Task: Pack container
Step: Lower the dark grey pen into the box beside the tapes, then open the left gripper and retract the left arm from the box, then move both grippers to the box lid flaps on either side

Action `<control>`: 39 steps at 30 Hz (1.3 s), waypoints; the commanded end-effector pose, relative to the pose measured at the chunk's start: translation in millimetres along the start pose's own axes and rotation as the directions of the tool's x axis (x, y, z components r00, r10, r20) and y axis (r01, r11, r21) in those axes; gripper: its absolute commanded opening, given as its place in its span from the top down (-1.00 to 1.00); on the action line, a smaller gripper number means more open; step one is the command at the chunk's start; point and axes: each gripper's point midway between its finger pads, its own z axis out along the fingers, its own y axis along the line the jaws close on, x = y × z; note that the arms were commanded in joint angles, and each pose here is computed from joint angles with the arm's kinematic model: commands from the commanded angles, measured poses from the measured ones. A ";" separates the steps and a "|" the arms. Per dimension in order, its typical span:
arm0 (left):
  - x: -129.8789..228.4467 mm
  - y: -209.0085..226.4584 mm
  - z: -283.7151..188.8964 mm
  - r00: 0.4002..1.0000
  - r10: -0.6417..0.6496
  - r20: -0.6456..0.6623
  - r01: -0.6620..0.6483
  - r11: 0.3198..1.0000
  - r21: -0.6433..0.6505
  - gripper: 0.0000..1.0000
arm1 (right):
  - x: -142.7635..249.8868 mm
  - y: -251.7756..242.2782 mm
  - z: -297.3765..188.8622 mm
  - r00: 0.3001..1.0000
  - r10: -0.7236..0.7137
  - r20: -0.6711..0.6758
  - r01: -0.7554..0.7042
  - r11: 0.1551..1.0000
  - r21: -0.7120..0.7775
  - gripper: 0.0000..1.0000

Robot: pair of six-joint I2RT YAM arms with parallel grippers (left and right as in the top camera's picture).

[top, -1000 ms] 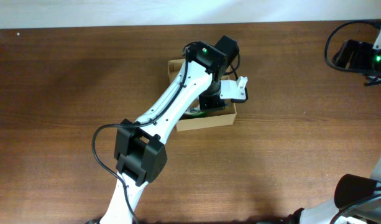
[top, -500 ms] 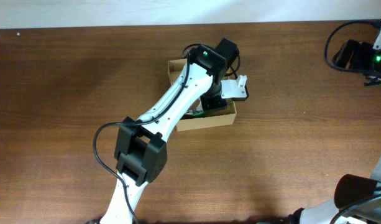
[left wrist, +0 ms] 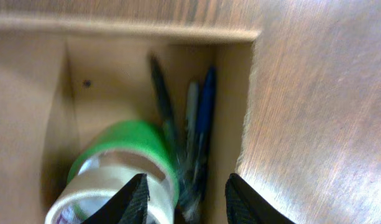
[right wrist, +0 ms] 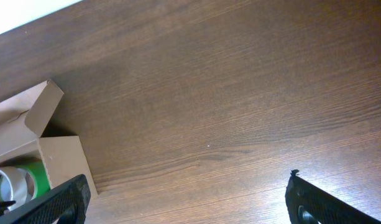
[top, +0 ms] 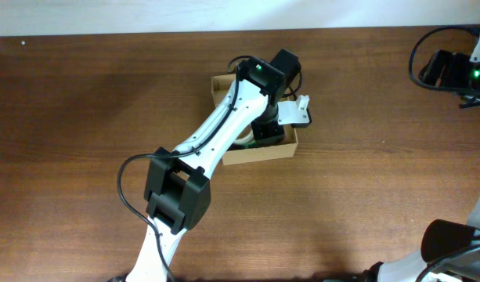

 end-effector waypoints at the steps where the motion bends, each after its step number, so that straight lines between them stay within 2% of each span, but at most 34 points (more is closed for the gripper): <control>1: 15.1 13.6 -4.0 0.994 -0.076 -0.078 0.069 0.993 -0.096 0.23 | -0.6 0.2 1.3 1.000 0.004 0.000 -0.004 1.000 -0.007 -0.98; 5: 19.4 23.3 -54.6 0.989 -0.148 0.011 0.147 0.972 -0.185 0.21 | -0.6 0.2 1.3 1.000 0.004 0.000 -0.004 1.000 -0.007 -0.98; 7: 26.8 31.8 -92.8 0.977 -0.193 0.094 0.211 0.948 -0.240 0.08 | -0.8 0.2 1.3 1.000 0.003 0.000 -0.003 1.000 -0.008 -0.98; 9: 40.8 43.0 -136.3 0.949 -0.248 0.196 0.298 0.907 -0.297 0.03 | -0.9 0.4 1.3 1.000 0.004 0.001 -0.004 1.000 -0.009 -0.98; 10: 55.3 52.4 -164.0 0.917 -0.299 0.265 0.377 0.867 -0.327 0.00 | -2.7 2.5 1.2 1.000 0.002 0.008 -0.002 1.000 -0.021 -0.98; 11: 79.0 65.7 -197.7 0.857 -0.372 0.357 0.492 0.796 -0.353 -0.01 | -2.6 2.7 1.2 1.000 0.003 0.008 -0.002 1.000 -0.022 -0.98; 13: 117.9 85.8 -230.9 0.746 -0.479 0.463 0.651 0.672 -0.354 0.00 | -2.6 2.8 1.2 1.000 0.003 0.008 -0.002 1.000 -0.023 -0.98; 15: 159.8 105.1 -247.5 0.609 -0.586 0.535 0.788 0.527 -0.319 0.01 | -3.8 3.6 1.2 1.000 0.002 0.013 -0.001 1.000 -0.028 -0.98; 16: 184.0 114.2 -250.9 0.521 -0.643 0.561 0.851 0.441 -0.285 0.03 | -7.4 5.0 1.1 1.000 -0.002 0.027 0.003 0.999 -0.034 -0.98; 17: 199.5 119.6 -249.6 0.462 -0.679 0.570 0.886 0.388 -0.255 0.04 | -9.3 6.5 1.0 0.999 0.003 0.035 -0.001 0.999 -0.043 -0.98; 18: 227.2 129.7 -236.4 0.356 -0.743 0.567 0.932 0.328 -0.156 0.14 | -10.8 12.2 1.7 0.999 0.027 0.037 -0.024 0.997 -0.078 -0.98; 19: 233.6 133.0 -227.1 0.326 -0.763 0.558 0.939 0.330 -0.098 0.27 | -11.2 17.9 3.9 0.999 0.038 0.031 -0.034 0.993 -0.114 -0.93; 20: 238.2 136.3 -217.4 0.302 -0.780 0.548 0.942 0.332 -0.047 0.39 | -12.1 23.0 6.0 0.999 0.038 0.028 -0.033 0.989 -0.147 -0.66; 22: 243.9 141.7 -197.2 0.265 -0.811 0.521 0.942 0.332 0.037 0.75 | -14.5 36.3 16.3 0.999 0.039 0.009 -0.036 0.971 -0.237 -0.35; 23: 245.7 144.3 -186.7 0.251 -0.824 0.507 0.941 0.331 0.073 0.90 | -14.7 40.6 24.6 0.999 0.042 -0.009 -0.043 0.961 -0.272 -0.11; 24: 246.7 147.1 -173.4 0.238 -0.839 0.489 0.937 0.330 0.111 0.96 | -13.7 44.7 35.7 0.998 0.046 -0.037 -0.055 0.950 -0.308 0.13; 28: 242.6 158.2 -130.1 0.221 -0.870 0.441 0.922 0.334 0.197 0.96 | -3.4 56.0 86.4 0.981 0.070 -0.179 -0.141 0.895 -0.423 0.53; 30: 237.7 164.3 -107.7 0.195 -0.888 0.417 0.918 0.315 0.241 0.96 | 6.0 65.7 115.8 0.959 0.080 -0.271 -0.209 0.845 -0.493 0.85; 31: 233.2 167.3 -94.7 0.194 -0.892 0.408 0.909 0.320 0.268 0.96 | 12.2 72.1 132.8 0.943 0.083 -0.324 -0.252 0.811 -0.528 0.92; 34: 216.7 174.5 -55.8 0.160 -0.911 0.381 0.865 0.315 0.390 0.96 | 34.1 89.6 175.5 0.893 0.067 -0.445 -0.337 0.756 -0.562 0.92; 39: 204.0 178.3 -10.6 0.124 -0.942 0.312 0.830 0.271 0.488 0.96 | 63.0 114.3 219.6 0.850 0.012 -0.527 -0.355 0.751 -0.556 0.92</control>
